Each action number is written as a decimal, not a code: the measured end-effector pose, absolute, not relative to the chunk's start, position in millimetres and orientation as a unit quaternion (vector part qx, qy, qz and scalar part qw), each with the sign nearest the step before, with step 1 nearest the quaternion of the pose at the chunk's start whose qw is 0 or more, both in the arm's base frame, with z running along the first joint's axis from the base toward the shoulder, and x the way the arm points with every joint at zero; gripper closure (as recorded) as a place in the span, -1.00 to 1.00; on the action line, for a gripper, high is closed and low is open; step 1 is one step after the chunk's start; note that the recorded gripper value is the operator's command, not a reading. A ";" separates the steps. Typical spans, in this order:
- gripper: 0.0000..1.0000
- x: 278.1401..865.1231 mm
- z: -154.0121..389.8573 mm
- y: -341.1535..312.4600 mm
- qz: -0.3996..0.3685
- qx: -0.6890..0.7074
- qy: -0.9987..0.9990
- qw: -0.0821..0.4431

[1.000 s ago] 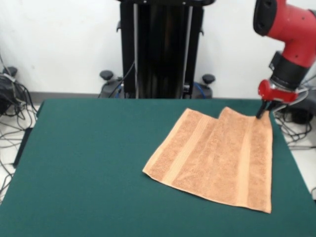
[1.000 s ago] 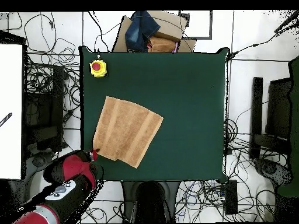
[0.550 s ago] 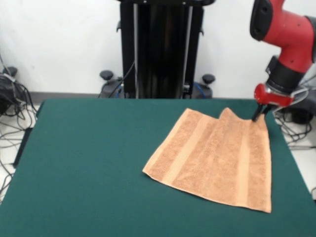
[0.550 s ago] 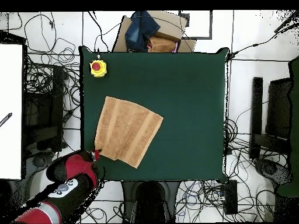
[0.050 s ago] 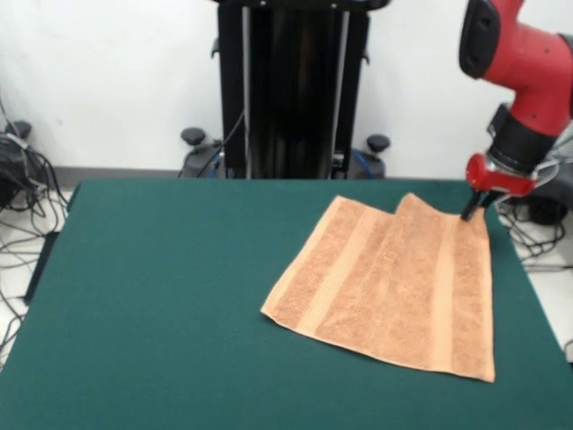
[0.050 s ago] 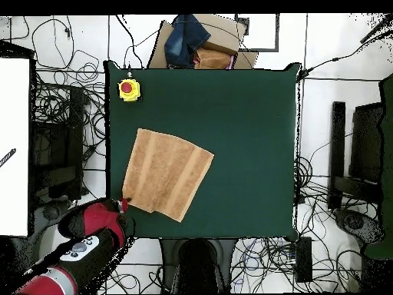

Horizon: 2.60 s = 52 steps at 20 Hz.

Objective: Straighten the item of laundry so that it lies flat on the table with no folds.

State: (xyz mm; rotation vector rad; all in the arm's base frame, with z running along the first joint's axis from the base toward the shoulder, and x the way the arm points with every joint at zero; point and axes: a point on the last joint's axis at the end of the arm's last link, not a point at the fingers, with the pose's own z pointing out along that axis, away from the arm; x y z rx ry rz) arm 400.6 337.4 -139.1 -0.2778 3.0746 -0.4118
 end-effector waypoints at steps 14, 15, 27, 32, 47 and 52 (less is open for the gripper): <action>1.00 432.2 -137.4 373.7 -0.113 -0.058 0.992 -0.012; 1.00 432.4 -137.7 373.9 -0.113 -0.056 0.992 -0.012; 1.00 438.7 -133.0 371.7 -0.110 -0.042 0.993 -0.008; 1.00 439.3 -128.3 371.8 -0.109 -0.040 0.993 -0.007; 1.00 438.8 -121.6 370.7 -0.109 -0.037 0.993 -0.007; 1.00 438.8 -121.6 370.7 -0.109 -0.037 0.993 -0.007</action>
